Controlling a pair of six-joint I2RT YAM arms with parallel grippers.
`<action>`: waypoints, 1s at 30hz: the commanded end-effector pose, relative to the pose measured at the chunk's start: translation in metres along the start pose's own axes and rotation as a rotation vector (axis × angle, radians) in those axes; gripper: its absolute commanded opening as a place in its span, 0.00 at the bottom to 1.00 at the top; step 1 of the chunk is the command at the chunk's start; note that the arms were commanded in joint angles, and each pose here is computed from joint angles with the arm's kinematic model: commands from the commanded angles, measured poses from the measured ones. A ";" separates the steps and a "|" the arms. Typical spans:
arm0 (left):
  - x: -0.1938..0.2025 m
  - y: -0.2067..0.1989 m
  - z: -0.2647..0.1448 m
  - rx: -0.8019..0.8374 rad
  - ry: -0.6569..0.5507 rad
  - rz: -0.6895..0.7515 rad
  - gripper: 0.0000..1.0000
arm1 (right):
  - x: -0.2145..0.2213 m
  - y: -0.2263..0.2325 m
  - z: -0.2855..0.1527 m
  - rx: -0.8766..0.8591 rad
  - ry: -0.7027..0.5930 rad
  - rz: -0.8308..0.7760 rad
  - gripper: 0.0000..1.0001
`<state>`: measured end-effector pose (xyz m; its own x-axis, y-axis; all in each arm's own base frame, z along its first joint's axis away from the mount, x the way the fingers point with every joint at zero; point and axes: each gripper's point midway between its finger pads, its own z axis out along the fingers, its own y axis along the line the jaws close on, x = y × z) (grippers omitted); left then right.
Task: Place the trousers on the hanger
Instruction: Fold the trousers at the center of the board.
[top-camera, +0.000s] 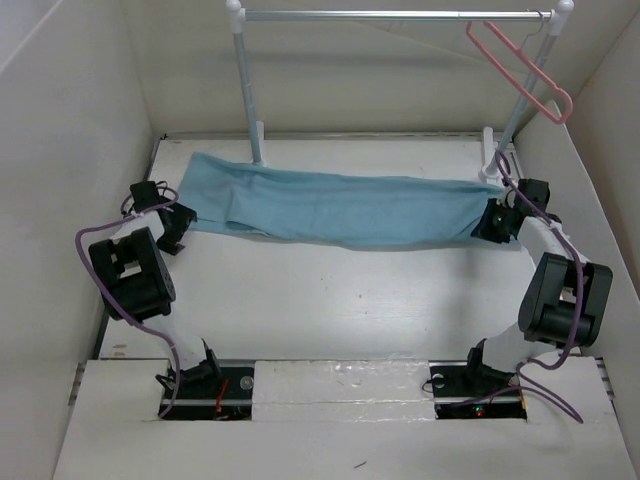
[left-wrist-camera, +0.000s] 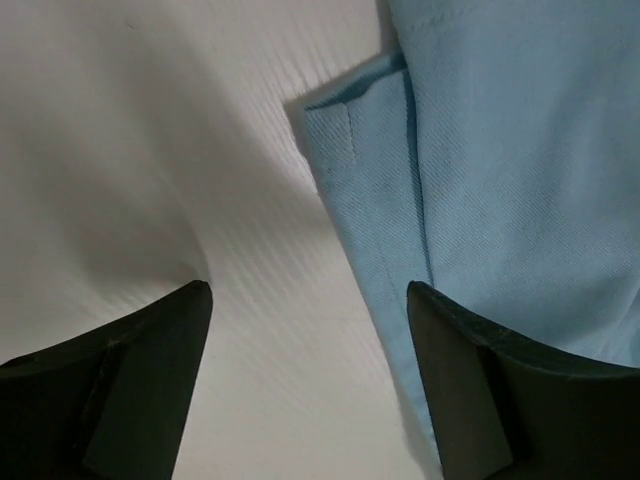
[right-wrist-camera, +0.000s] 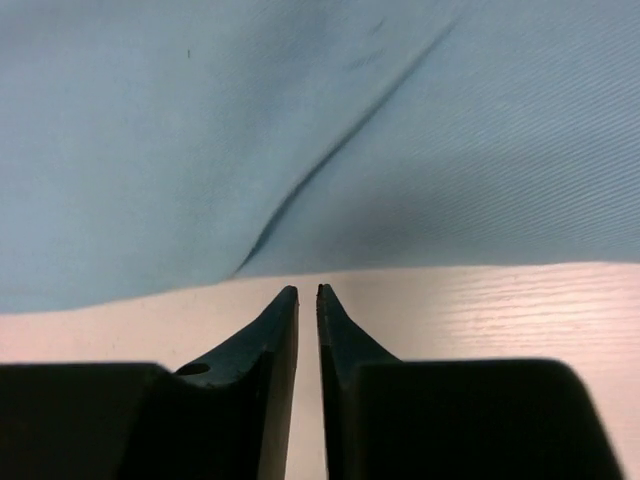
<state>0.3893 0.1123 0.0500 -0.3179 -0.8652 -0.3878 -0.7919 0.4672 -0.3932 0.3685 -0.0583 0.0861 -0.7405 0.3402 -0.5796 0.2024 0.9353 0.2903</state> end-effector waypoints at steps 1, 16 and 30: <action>0.008 -0.027 0.013 0.113 0.049 -0.124 0.73 | -0.010 0.012 -0.008 -0.084 -0.074 -0.077 0.20; -0.063 -0.007 0.028 -0.126 -0.214 -0.099 0.00 | 0.005 0.020 -0.028 -0.091 -0.070 -0.096 0.27; -0.038 -0.024 0.031 0.048 -0.070 -0.149 0.72 | 0.020 0.014 -0.017 -0.141 -0.029 -0.068 0.45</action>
<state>0.4336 0.1520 0.0399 -0.1497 -0.8987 -0.4122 -0.8369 0.3371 -0.4312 0.3339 -0.0431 0.0789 -0.7614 0.3012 -0.5741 0.1121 0.9334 0.3410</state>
